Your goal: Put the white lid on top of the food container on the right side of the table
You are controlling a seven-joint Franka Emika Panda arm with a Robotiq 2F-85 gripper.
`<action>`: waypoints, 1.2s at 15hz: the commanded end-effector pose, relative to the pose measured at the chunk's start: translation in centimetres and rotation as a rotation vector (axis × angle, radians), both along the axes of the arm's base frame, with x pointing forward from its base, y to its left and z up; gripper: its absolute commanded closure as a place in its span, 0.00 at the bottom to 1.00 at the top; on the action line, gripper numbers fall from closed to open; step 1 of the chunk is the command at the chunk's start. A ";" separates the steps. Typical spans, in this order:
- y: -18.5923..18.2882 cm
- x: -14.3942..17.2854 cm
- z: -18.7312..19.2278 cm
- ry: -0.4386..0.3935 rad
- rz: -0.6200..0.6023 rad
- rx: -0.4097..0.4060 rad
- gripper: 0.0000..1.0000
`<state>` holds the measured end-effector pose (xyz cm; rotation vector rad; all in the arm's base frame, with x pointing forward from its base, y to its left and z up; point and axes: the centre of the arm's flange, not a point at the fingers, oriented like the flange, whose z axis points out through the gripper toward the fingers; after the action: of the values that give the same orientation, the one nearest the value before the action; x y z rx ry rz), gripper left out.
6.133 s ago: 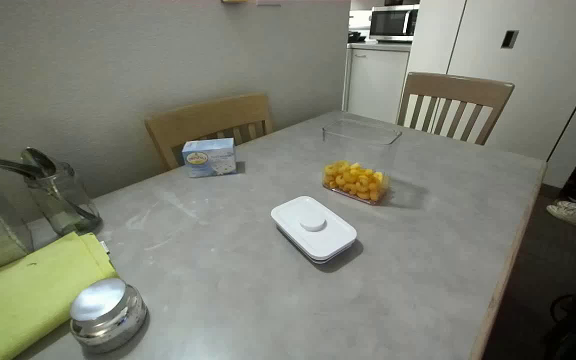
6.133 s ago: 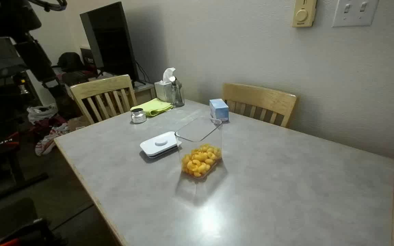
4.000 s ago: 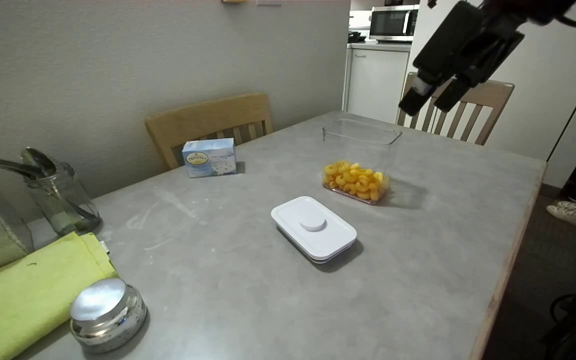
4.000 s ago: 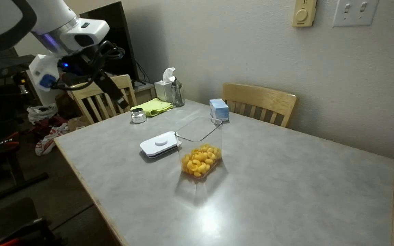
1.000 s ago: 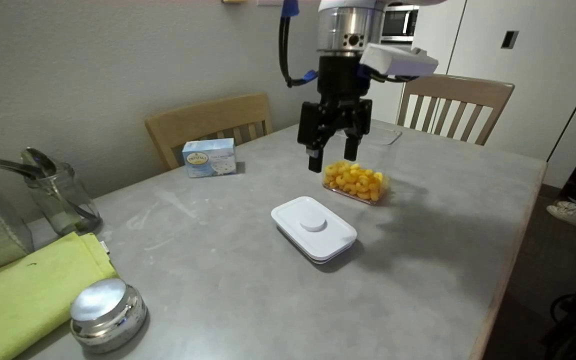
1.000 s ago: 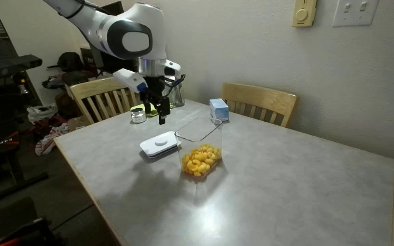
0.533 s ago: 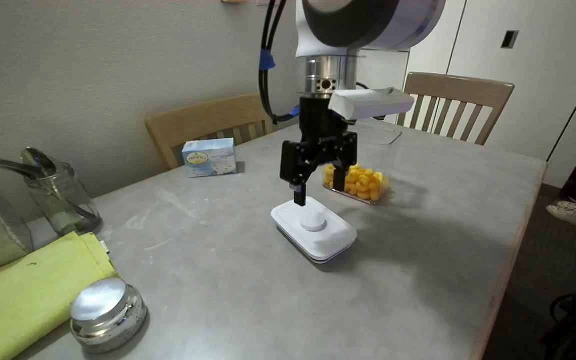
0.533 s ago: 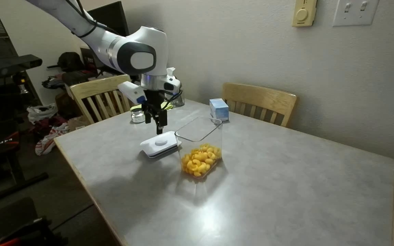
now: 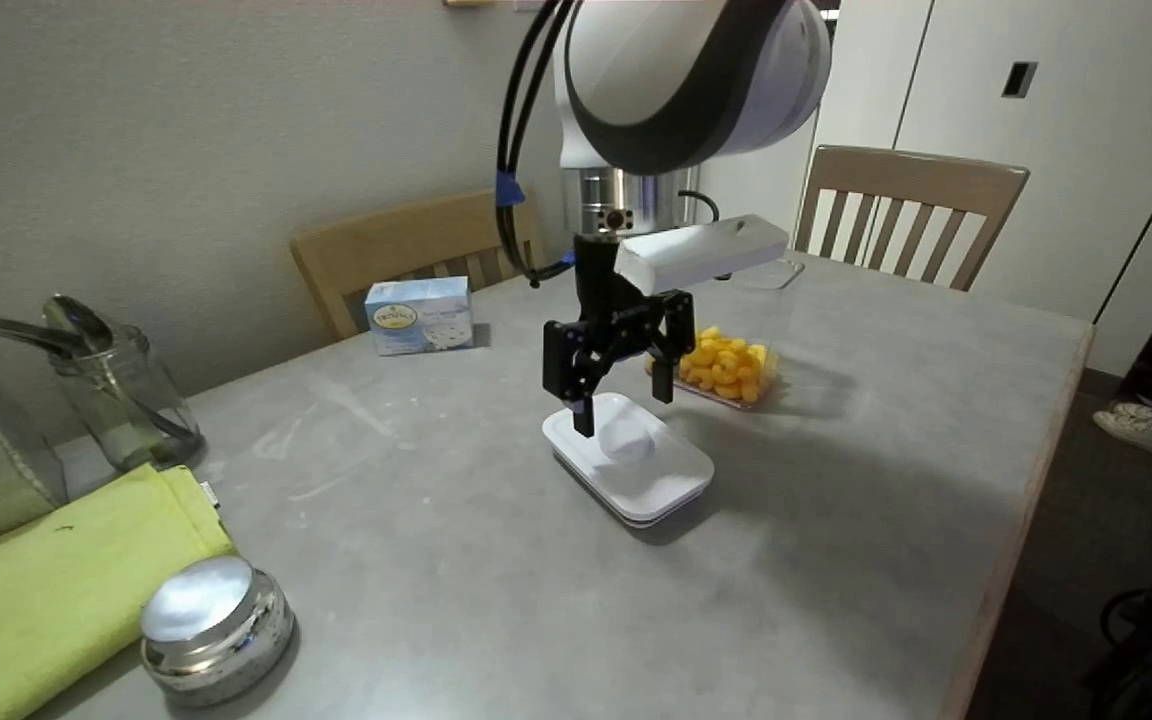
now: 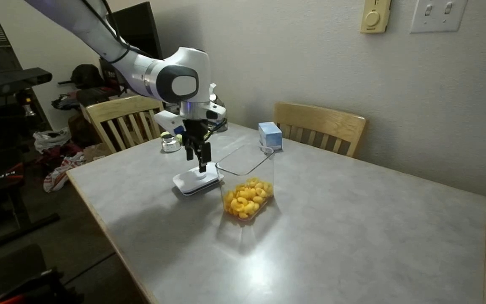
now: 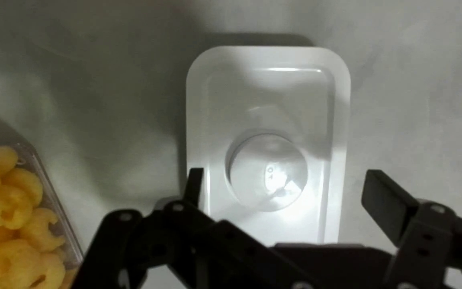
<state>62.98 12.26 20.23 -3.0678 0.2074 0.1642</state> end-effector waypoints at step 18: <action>-0.2 1.1 -3.2 0.015 -0.090 -0.089 0.62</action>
<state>63.77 12.09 17.44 -3.1257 0.3428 0.1794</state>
